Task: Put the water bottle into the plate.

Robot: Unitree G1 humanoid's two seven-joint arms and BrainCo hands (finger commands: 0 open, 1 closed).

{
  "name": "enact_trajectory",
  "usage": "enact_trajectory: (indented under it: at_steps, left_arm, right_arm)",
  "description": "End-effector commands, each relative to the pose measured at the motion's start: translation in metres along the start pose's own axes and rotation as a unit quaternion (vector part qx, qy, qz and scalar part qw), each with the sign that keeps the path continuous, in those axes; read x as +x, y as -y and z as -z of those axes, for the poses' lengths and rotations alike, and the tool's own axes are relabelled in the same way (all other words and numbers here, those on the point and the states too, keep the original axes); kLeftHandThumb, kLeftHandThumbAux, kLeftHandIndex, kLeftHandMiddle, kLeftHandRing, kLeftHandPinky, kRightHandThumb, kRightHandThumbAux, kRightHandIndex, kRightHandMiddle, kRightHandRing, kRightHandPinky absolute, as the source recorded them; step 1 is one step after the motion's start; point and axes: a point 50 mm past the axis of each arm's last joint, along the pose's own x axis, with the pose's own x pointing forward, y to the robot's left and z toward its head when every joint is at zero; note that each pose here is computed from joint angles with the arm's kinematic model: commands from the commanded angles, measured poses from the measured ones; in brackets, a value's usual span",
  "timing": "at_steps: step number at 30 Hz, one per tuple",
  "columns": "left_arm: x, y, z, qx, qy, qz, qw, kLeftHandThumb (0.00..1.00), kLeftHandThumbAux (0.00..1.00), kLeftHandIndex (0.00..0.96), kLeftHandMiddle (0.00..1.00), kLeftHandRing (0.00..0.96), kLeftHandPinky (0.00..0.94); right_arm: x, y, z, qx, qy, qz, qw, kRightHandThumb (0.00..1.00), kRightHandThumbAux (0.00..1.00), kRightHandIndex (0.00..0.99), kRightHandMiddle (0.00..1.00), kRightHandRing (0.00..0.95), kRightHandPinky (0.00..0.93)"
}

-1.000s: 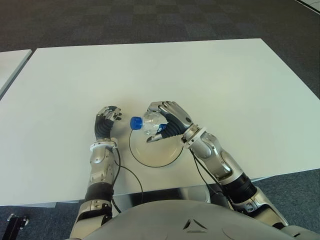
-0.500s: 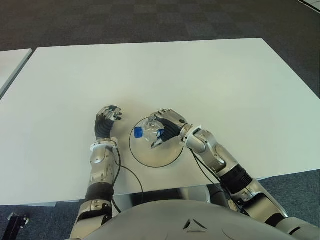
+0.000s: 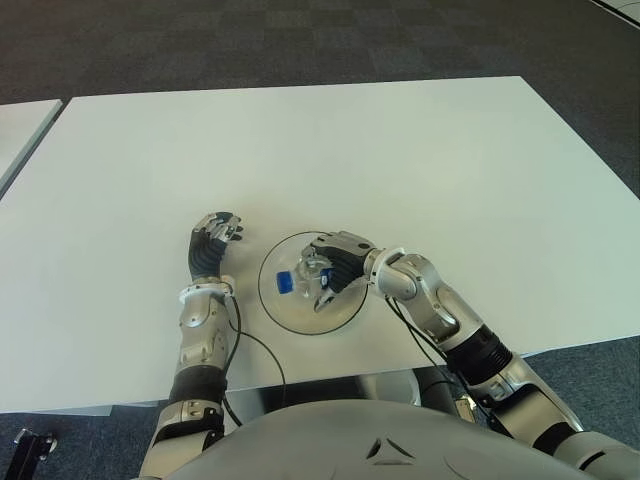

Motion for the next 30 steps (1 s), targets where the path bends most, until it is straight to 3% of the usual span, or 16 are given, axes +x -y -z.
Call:
enact_trajectory:
  at_steps: [1, 10, 15, 17, 22, 24, 27, 30]
  left_arm:
    - [-0.014, -0.0081, 0.0257, -0.005, -0.073, -0.016, 0.997, 0.837, 0.674, 0.431, 0.471, 0.522, 0.509]
    - [-0.0138, -0.008, 0.0244, 0.005, -0.065, -0.012, 0.998, 0.837, 0.674, 0.427, 0.475, 0.529, 0.519]
    - [-0.0138, -0.008, 0.0239, 0.007, -0.063, -0.01, 0.998, 0.837, 0.674, 0.427, 0.476, 0.533, 0.521]
    - [-0.0139, -0.0079, 0.0239, 0.008, -0.064, -0.008, 0.998, 0.837, 0.674, 0.426, 0.476, 0.533, 0.519]
    - [-0.0139, -0.008, 0.0244, 0.009, -0.066, -0.008, 0.998, 0.837, 0.674, 0.429, 0.474, 0.531, 0.515]
    - [-0.0139, -0.0082, 0.0245, 0.008, -0.067, -0.01, 0.998, 0.837, 0.674, 0.431, 0.472, 0.53, 0.514]
    - [-0.0139, -0.0084, 0.0247, 0.007, -0.069, -0.013, 0.997, 0.837, 0.674, 0.434, 0.47, 0.525, 0.511]
    - [-0.014, -0.0084, 0.0246, 0.005, -0.07, -0.013, 0.997, 0.837, 0.674, 0.435, 0.469, 0.522, 0.508]
  right_arm:
    - [-0.0028, 0.0079, -0.0059, -0.032, 0.02, -0.003, 0.999, 0.701, 0.727, 0.433, 0.83, 0.837, 0.823]
    - [-0.0061, 0.0072, -0.0071, -0.055, 0.046, -0.007, 0.997, 0.696, 0.726, 0.427, 0.78, 0.779, 0.751]
    - [-0.0082, 0.0074, -0.0075, -0.078, 0.061, -0.017, 0.995, 0.693, 0.727, 0.422, 0.642, 0.614, 0.56]
    - [-0.0097, 0.0079, -0.008, -0.091, 0.067, -0.023, 0.993, 0.688, 0.729, 0.416, 0.538, 0.518, 0.474]
    - [-0.0108, 0.009, -0.0092, -0.101, 0.068, -0.032, 0.992, 0.68, 0.733, 0.407, 0.372, 0.372, 0.359]
    - [-0.0111, 0.0093, -0.0097, -0.102, 0.064, -0.036, 0.992, 0.455, 0.758, 0.263, 0.291, 0.298, 0.293]
    - [-0.0116, 0.0097, -0.0105, -0.106, 0.06, -0.043, 0.992, 0.346, 0.771, 0.173, 0.216, 0.23, 0.244]
    - [-0.0125, 0.0103, -0.0117, -0.112, 0.06, -0.049, 0.991, 0.308, 0.778, 0.131, 0.171, 0.189, 0.215]
